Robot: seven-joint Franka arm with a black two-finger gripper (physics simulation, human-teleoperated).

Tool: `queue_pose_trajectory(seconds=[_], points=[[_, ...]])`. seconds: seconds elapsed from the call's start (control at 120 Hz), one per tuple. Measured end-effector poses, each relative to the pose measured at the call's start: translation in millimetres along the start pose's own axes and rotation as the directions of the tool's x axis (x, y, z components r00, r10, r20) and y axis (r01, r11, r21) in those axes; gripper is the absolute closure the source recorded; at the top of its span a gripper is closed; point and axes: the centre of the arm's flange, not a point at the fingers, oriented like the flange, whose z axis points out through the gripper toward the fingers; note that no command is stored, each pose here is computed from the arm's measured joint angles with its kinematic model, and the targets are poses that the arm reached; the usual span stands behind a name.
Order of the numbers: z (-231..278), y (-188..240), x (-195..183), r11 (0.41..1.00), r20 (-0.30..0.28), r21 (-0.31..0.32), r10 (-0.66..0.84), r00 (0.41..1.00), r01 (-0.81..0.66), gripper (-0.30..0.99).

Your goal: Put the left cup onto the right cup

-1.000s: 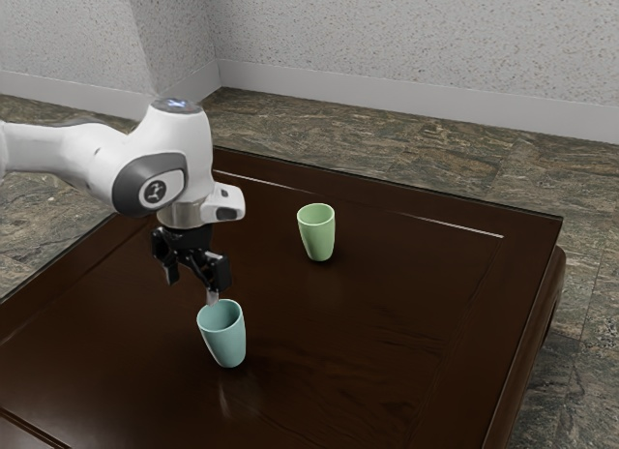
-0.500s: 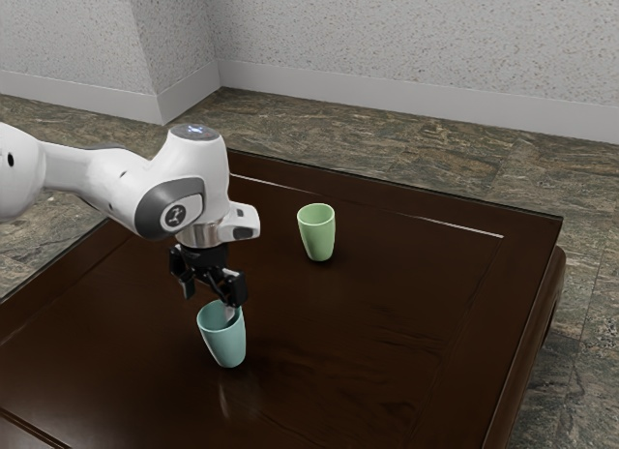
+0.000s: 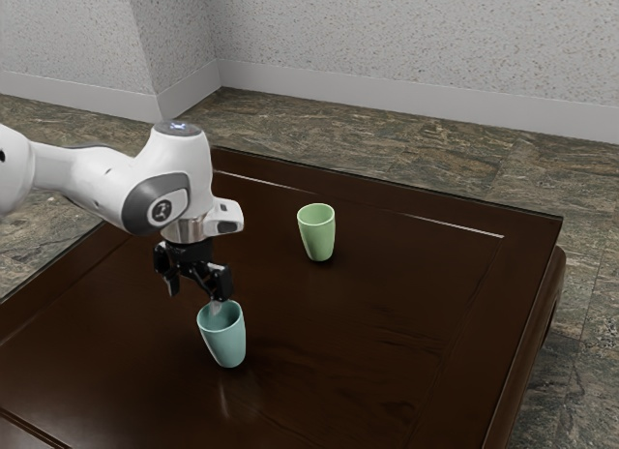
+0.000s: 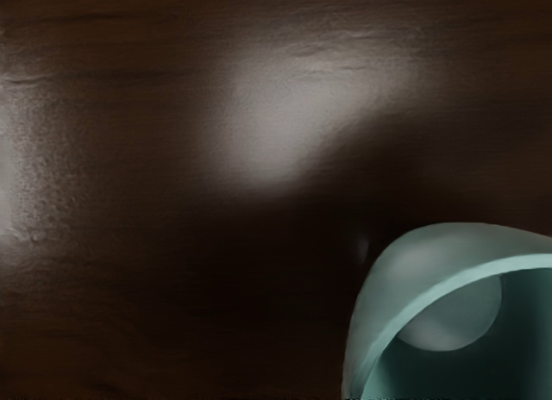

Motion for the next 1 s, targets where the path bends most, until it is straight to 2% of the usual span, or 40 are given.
queue_pose_trajectory(seconds=[0.217,0.408,0.492,0.633,0.717,0.842,1.0], points=[[23.3,1.2,1.3,1.000,0.039,0.001,-0.008,0.999,0.007,0.00],[38.5,12.8,6.6,1.000,0.043,0.005,0.008,0.999,-0.009,0.00],[40.0,11.3,7.7,1.000,0.039,0.000,0.001,0.999,-0.001,0.12],[39.0,10.8,8.8,1.000,0.031,-0.008,-0.006,0.999,0.007,0.44],[37.3,11.0,10.0,1.000,0.025,-0.011,-0.009,1.000,0.009,0.57],[34.0,12.0,12.1,1.000,0.016,-0.016,-0.012,1.000,0.013,0.68],[30.4,21.1,13.8,1.000,0.000,-0.018,-0.005,1.000,0.005,0.73]])
